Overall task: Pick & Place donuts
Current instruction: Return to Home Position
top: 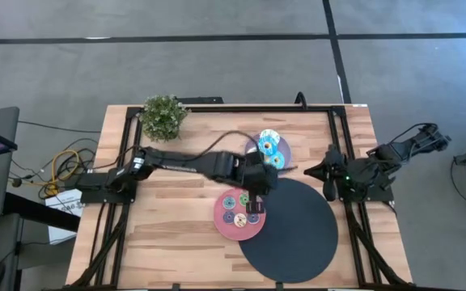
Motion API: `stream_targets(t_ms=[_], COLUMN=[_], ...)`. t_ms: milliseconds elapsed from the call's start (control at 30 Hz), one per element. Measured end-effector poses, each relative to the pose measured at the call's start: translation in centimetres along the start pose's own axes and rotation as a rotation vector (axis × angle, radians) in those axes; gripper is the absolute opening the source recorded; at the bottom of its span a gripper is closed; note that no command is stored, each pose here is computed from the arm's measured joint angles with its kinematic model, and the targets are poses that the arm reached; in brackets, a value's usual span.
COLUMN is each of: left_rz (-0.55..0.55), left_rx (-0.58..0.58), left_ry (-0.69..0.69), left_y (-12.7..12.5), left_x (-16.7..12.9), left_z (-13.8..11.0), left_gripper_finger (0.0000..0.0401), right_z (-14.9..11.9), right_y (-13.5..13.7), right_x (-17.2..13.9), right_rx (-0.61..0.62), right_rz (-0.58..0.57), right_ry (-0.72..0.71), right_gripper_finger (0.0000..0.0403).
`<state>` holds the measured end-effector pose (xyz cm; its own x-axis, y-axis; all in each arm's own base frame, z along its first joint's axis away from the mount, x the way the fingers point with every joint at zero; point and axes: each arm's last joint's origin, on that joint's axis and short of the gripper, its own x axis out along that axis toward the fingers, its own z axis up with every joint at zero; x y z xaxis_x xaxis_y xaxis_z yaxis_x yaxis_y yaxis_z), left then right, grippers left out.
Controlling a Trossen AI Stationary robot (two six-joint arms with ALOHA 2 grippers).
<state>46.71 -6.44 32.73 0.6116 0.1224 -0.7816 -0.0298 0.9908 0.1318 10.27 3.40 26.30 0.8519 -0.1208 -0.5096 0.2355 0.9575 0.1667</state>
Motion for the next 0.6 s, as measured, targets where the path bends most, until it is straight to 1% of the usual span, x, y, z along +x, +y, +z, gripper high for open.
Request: stream_targets(t_ms=[167, 267, 367, 500, 600], left_rz=[-0.149, -0.225, -0.307, -0.358, -0.363], left_rx=[0.059, 0.087, 0.102, 0.097, 0.104], left_ry=[0.066, 0.098, 0.144, 0.2, 0.194], left_y=[2.5, 3.1, 3.4, 3.6, 3.6], left_x=[0.5, 1.4, 3.2, 5.0, 5.4], left_z=[-0.5, -1.2, -2.5, -4.8, -6.9], left_gripper_finger=[0.0, 0.0, 0.0, 0.0, 0.0], right_z=[0.8, 1.2, 1.4, 1.4, 1.3], right_y=[0.1, 0.0, 0.0, 0.1, 0.3], right_x=[0.1, 0.2, 0.3, 0.9, 1.4], right_rx=[0.054, 0.082, 0.134, 0.201, 0.229], right_rz=[0.011, 0.008, 0.001, -0.02, -0.034], right_ry=[-0.071, -0.103, -0.116, -0.095, -0.07], right_gripper_finger=[0.0, 0.0, 0.0, 0.0, 0.0])
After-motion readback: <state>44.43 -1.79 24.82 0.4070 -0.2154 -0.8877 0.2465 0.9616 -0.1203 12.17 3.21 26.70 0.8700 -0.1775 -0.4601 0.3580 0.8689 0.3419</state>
